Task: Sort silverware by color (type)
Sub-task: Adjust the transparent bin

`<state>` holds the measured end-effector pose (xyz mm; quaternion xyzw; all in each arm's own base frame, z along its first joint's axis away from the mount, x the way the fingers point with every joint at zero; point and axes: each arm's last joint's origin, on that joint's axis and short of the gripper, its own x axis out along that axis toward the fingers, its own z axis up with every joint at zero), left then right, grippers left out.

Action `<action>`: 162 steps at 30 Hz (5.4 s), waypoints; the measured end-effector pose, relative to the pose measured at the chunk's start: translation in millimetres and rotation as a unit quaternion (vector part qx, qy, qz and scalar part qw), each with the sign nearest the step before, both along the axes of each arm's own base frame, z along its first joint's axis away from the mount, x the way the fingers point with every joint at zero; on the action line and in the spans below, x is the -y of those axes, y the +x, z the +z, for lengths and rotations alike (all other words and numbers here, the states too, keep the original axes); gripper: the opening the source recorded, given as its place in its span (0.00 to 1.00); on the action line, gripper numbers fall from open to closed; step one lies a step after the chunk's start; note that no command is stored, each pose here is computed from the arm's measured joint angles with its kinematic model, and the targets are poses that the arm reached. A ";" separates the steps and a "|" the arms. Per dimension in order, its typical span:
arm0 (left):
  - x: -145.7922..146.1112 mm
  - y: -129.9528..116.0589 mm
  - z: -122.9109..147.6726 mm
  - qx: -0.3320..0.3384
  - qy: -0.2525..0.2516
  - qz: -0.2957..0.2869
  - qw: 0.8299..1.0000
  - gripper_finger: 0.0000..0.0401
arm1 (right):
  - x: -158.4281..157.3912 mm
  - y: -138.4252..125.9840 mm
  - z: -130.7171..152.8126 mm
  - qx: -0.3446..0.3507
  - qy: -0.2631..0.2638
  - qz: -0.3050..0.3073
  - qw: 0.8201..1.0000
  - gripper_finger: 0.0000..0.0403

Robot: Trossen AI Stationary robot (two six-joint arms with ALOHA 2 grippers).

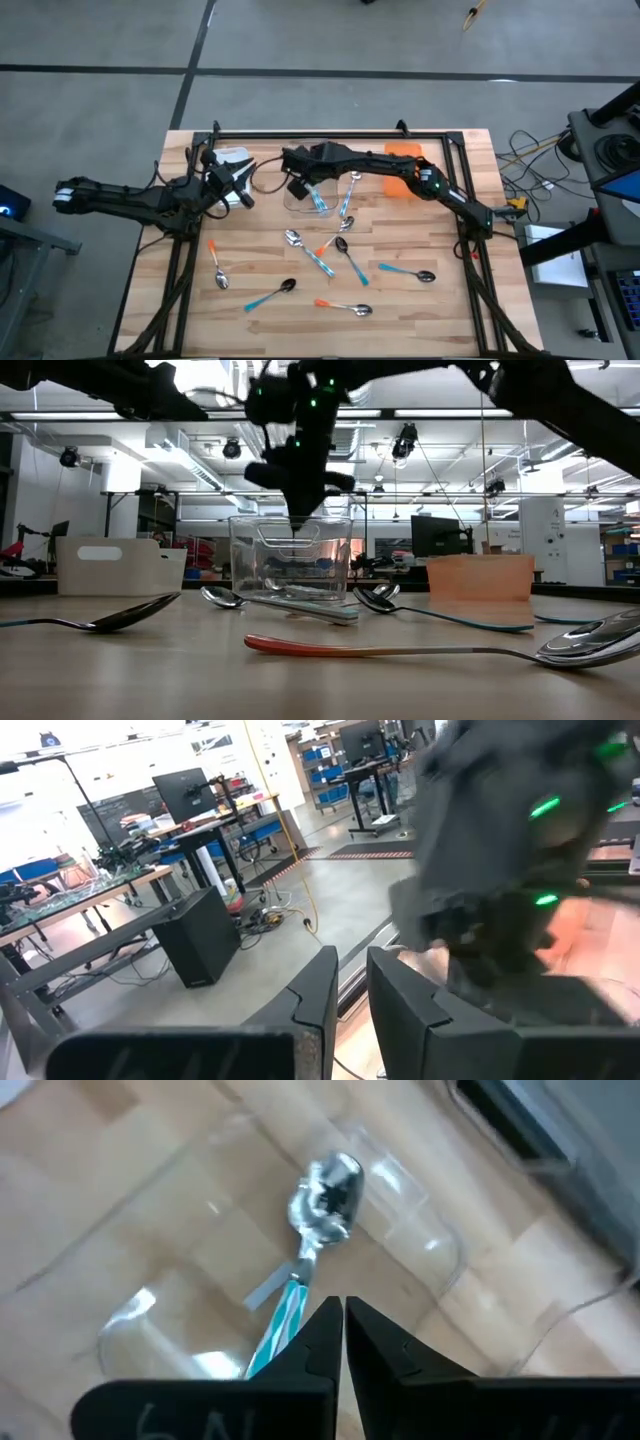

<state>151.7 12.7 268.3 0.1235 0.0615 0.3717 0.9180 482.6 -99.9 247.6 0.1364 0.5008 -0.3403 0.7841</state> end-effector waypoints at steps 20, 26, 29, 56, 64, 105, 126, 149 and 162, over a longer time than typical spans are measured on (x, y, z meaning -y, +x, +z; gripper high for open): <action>0.0 0.0 -0.1 0.002 -0.002 0.000 1.000 0.10 | -54.5 23.2 18.1 0.047 -0.040 0.289 0.955 0.02; -0.1 0.0 0.0 0.003 -0.003 0.002 1.000 0.10 | -54.4 24.4 17.8 0.048 -0.047 0.304 0.950 0.02; -0.1 -0.1 0.0 0.003 -0.003 0.002 1.000 0.10 | -54.4 24.1 14.0 0.039 -0.048 0.312 0.948 0.02; 0.0 0.0 -0.2 0.011 -0.012 0.000 1.000 0.10 | -79.2 -4.9 -22.9 0.113 0.006 0.372 0.921 0.02; 0.0 0.0 -0.2 0.042 -0.045 0.001 0.998 0.10 | -81.1 -8.1 -30.7 0.148 -0.012 0.377 0.914 0.02; 1.6 1.2 -4.4 0.126 -0.166 -0.027 0.978 0.10 | -115.9 -27.3 -37.2 0.146 -0.048 0.459 0.875 0.02; 2.6 2.0 -4.4 0.138 -0.188 -0.048 0.971 0.10 | -113.6 -36.1 -51.7 0.114 -0.029 0.453 0.884 0.02; 15.6 23.7 -21.6 0.110 -0.330 -0.178 0.920 0.10 | -115.1 -34.9 -51.8 0.123 -0.030 0.451 0.883 0.02; 44.9 55.7 -14.9 -0.071 -0.350 -0.179 0.917 0.10 | -132.1 -37.4 -52.8 0.118 -0.017 0.453 0.884 0.02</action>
